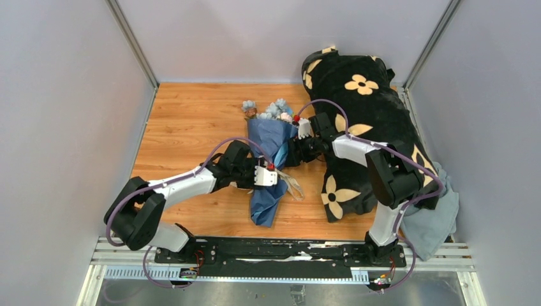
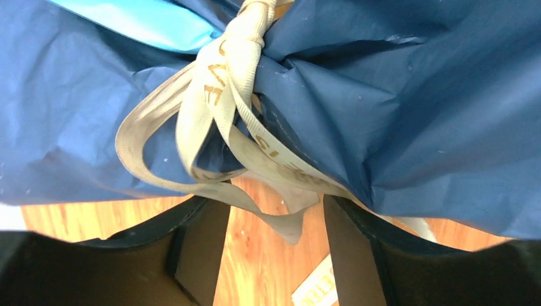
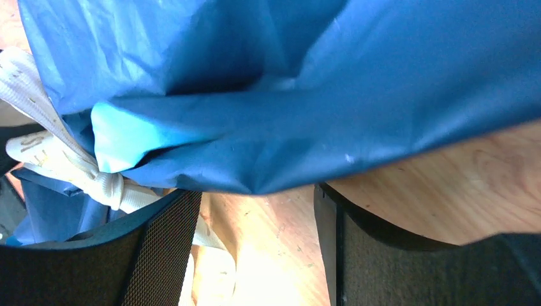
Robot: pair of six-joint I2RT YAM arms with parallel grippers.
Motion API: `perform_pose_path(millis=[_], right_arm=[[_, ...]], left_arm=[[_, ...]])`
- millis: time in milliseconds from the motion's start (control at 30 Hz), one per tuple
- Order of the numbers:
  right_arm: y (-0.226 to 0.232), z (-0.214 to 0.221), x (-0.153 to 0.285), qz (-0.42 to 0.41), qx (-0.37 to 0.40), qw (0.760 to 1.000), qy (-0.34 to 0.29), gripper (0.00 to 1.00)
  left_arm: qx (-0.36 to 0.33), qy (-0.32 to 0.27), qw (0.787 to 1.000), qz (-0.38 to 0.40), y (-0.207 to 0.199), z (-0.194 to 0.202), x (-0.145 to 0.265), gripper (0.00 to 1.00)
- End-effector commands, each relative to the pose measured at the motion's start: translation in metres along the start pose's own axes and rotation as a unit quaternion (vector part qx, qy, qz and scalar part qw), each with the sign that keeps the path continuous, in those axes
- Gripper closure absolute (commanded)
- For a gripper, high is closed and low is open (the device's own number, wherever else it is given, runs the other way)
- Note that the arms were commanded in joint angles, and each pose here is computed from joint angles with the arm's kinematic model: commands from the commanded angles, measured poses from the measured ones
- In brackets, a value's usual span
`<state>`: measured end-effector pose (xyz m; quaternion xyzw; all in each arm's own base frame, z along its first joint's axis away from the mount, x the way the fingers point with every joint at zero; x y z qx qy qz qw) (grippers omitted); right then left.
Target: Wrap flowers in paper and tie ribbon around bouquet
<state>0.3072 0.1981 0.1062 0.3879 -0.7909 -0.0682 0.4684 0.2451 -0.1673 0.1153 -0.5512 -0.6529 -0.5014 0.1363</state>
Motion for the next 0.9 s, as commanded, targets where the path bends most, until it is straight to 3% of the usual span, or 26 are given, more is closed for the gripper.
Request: perform_pose_path(millis=[0, 67, 133, 200, 267, 400, 533, 667, 733, 867], right_arm=[[0.0, -0.012, 0.019, 0.042, 0.023, 0.999, -0.003, 0.31], [0.005, -0.012, 0.04, 0.066, 0.034, 0.997, -0.003, 0.3], [0.012, -0.016, 0.067, 0.081, 0.056, 0.995, -0.018, 0.29], [0.017, -0.022, 0.095, 0.089, 0.061, 0.993, -0.052, 0.27], [0.019, -0.027, 0.128, 0.106, 0.059, 0.987, -0.101, 0.26], [0.009, -0.016, 0.169, 0.177, 0.027, 0.969, -0.168, 0.24], [0.0, 0.004, 0.195, 0.316, -0.045, 0.912, -0.259, 0.19], [-0.004, 0.032, 0.217, 0.4, -0.101, 0.846, -0.337, 0.16], [-0.007, 0.045, 0.218, 0.416, -0.113, 0.827, -0.361, 0.17], [-0.006, 0.064, 0.224, 0.43, -0.115, 0.816, -0.369, 0.17]], left_arm=[[0.045, 0.05, 0.997, -0.028, -0.003, 0.003, 0.026, 0.34], [0.069, 0.077, 0.993, -0.051, -0.001, 0.004, 0.045, 0.3], [0.111, 0.097, 0.987, -0.07, 0.0, 0.008, 0.067, 0.2], [0.163, 0.114, 0.976, -0.09, 0.002, 0.014, 0.088, 0.11], [0.221, 0.14, 0.96, -0.102, 0.005, 0.021, 0.11, 0.09], [0.357, 0.206, 0.895, -0.17, 0.017, 0.045, 0.163, 0.01], [0.438, 0.259, 0.825, -0.244, 0.021, 0.071, 0.205, 0.0], [0.495, 0.246, 0.775, -0.305, 0.014, 0.093, 0.224, 0.0], [0.503, 0.227, 0.764, -0.335, 0.012, 0.099, 0.223, 0.0], [0.503, 0.213, 0.762, -0.348, 0.002, 0.099, 0.221, 0.0]])
Point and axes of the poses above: each gripper's point midway between its finger pads, its own x axis back along the fingers, its own y axis along the line the jaws close on, z = x × y, the point moved 9 cm from there along x, back along the fingers, and after that the axes turned 4 degrees about -x, right-handed, at the moved point
